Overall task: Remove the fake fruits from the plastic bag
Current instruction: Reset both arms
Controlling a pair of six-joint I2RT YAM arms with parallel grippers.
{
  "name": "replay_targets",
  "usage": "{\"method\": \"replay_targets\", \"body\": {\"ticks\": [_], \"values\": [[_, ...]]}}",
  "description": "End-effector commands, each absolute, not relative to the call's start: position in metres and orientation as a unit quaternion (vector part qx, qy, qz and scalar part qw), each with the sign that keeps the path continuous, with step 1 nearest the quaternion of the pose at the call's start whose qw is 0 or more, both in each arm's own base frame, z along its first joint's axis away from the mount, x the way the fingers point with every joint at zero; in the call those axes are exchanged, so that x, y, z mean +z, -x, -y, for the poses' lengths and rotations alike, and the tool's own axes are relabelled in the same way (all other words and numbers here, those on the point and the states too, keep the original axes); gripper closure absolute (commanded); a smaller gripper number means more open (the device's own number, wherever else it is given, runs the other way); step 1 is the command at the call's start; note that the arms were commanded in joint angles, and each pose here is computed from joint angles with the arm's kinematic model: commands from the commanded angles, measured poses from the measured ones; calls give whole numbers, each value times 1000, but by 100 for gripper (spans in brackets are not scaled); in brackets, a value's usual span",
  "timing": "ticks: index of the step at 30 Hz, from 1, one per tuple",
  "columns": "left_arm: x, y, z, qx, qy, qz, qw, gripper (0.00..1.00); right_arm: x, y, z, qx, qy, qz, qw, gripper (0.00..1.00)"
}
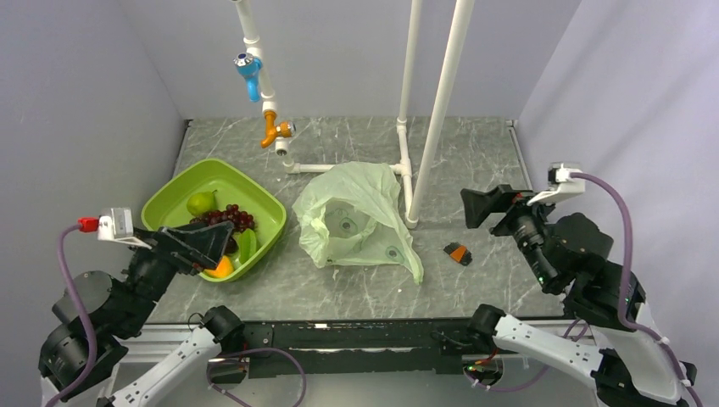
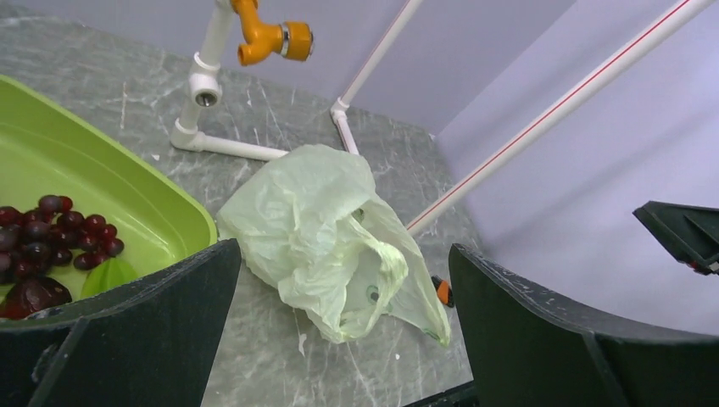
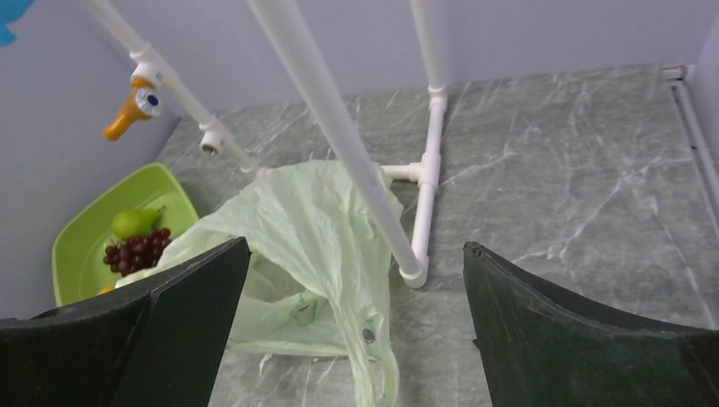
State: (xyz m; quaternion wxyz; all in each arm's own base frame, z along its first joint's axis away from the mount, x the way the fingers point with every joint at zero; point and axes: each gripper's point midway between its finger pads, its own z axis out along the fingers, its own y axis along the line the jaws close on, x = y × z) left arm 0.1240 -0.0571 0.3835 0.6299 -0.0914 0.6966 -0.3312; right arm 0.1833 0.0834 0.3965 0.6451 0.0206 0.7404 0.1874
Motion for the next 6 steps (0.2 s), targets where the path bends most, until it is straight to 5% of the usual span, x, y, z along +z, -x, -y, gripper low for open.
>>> {"method": "replay_targets", "body": {"ticks": [1,6], "values": [[398,-133,54,-303,86,-699,642,1,408,-179,-54,160,-60,-731,661,0],[391,-140,59,-285,87,-723,623,1,391,-182,-51,143,-75,-739,654,0]]}}
